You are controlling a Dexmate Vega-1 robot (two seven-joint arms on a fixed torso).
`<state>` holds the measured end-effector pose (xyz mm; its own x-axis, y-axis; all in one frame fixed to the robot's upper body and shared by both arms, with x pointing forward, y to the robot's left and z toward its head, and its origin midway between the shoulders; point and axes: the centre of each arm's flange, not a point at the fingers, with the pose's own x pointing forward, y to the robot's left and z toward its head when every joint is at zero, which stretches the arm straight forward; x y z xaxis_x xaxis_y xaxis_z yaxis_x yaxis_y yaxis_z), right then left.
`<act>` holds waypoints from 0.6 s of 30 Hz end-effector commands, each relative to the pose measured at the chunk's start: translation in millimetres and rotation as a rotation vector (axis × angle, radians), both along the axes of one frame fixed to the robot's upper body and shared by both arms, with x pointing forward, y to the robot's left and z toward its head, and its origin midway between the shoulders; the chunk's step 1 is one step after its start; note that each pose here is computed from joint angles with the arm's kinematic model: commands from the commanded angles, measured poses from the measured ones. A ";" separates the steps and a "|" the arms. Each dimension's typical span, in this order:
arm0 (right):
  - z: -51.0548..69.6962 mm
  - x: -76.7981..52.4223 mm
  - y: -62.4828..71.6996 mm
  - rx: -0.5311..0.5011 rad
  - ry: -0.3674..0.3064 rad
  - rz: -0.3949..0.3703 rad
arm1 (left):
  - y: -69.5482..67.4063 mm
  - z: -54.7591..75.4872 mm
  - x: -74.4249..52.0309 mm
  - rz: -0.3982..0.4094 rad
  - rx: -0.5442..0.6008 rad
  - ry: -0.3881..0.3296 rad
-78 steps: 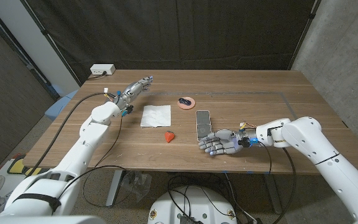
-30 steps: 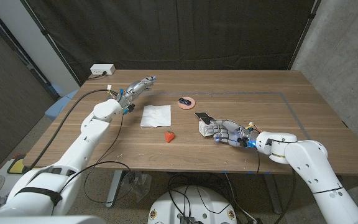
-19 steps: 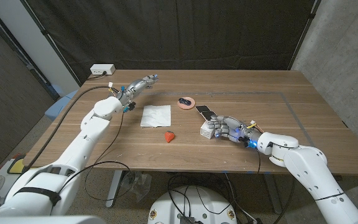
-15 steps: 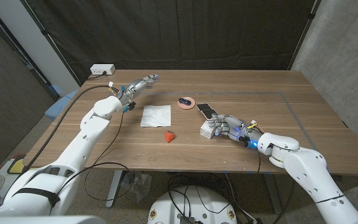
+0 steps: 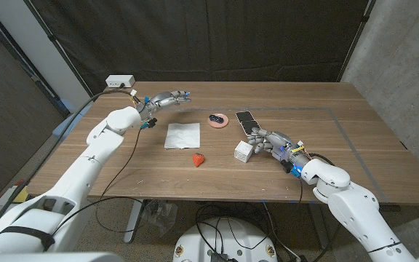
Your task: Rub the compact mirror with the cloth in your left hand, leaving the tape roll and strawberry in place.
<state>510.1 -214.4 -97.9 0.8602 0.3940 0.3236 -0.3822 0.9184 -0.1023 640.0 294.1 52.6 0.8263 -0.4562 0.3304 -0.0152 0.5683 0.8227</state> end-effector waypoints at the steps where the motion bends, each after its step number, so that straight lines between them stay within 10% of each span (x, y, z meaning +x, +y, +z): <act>1: 5.3 -10.9 5.3 0.013 -0.147 -0.086 | -8.2 3.4 -44.4 0.103 0.232 -0.068; 18: 1.4 -20.2 17.6 0.022 -0.226 -0.117 | -12.4 -7.5 -93.5 0.281 0.501 -0.157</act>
